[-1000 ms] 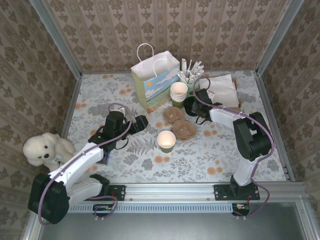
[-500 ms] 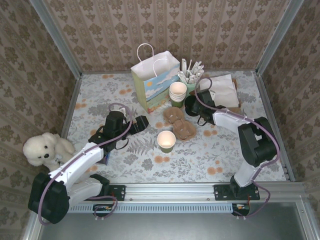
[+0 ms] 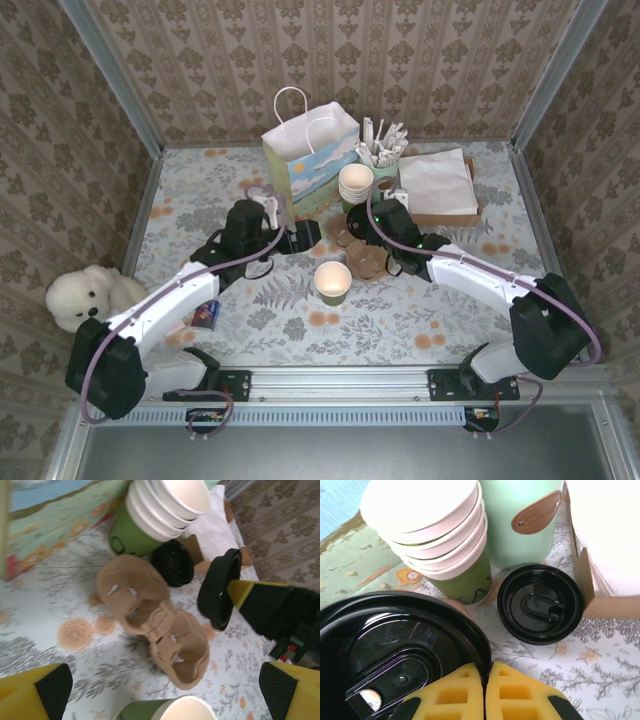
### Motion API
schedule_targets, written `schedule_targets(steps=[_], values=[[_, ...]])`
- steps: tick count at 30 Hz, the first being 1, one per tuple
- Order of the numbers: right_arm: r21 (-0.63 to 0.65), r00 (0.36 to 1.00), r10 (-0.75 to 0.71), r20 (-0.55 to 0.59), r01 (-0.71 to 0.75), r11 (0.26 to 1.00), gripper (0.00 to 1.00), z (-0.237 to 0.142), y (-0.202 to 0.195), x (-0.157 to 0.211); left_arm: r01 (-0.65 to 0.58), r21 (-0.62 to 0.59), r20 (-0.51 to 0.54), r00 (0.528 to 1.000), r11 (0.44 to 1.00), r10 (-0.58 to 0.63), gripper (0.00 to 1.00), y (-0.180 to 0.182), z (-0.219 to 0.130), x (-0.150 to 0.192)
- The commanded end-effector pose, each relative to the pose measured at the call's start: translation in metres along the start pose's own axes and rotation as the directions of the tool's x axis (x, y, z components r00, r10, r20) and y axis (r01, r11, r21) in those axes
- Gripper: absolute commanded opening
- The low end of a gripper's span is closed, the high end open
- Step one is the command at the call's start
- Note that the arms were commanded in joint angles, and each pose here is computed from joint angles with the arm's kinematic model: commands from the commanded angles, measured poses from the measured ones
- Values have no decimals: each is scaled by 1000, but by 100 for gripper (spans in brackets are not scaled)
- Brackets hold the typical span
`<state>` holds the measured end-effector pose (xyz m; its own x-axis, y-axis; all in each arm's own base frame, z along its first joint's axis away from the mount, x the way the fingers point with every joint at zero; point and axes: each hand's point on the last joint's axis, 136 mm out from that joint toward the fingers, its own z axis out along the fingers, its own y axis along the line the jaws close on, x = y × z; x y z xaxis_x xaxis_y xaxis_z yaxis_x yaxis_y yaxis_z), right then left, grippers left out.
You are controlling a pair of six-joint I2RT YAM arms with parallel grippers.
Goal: Pack the takeout coffee
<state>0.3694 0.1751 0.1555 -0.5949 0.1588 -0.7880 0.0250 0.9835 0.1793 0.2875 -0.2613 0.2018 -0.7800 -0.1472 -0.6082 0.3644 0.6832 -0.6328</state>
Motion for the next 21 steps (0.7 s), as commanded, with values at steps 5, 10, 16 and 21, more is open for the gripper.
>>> schedule_targets(steps=[5, 10, 16, 21], values=[[92, 995, 83, 53, -88, 992, 8, -25, 2, -11, -37, 110, -24, 999, 993, 40, 98, -41, 24, -17], [61, 992, 116, 59, -119, 991, 8, -30, 13, -17, -30, 146, -57, 998, 989, 39, 91, -51, 43, -18], [32, 989, 138, 55, -140, 990, 8, -32, 21, -20, -19, 174, -101, 994, 985, 37, 77, -57, 58, -14], [16, 989, 135, 61, -136, 991, 8, -36, 27, -24, -25, 196, -123, 991, 980, 50, 66, -64, 65, -11]])
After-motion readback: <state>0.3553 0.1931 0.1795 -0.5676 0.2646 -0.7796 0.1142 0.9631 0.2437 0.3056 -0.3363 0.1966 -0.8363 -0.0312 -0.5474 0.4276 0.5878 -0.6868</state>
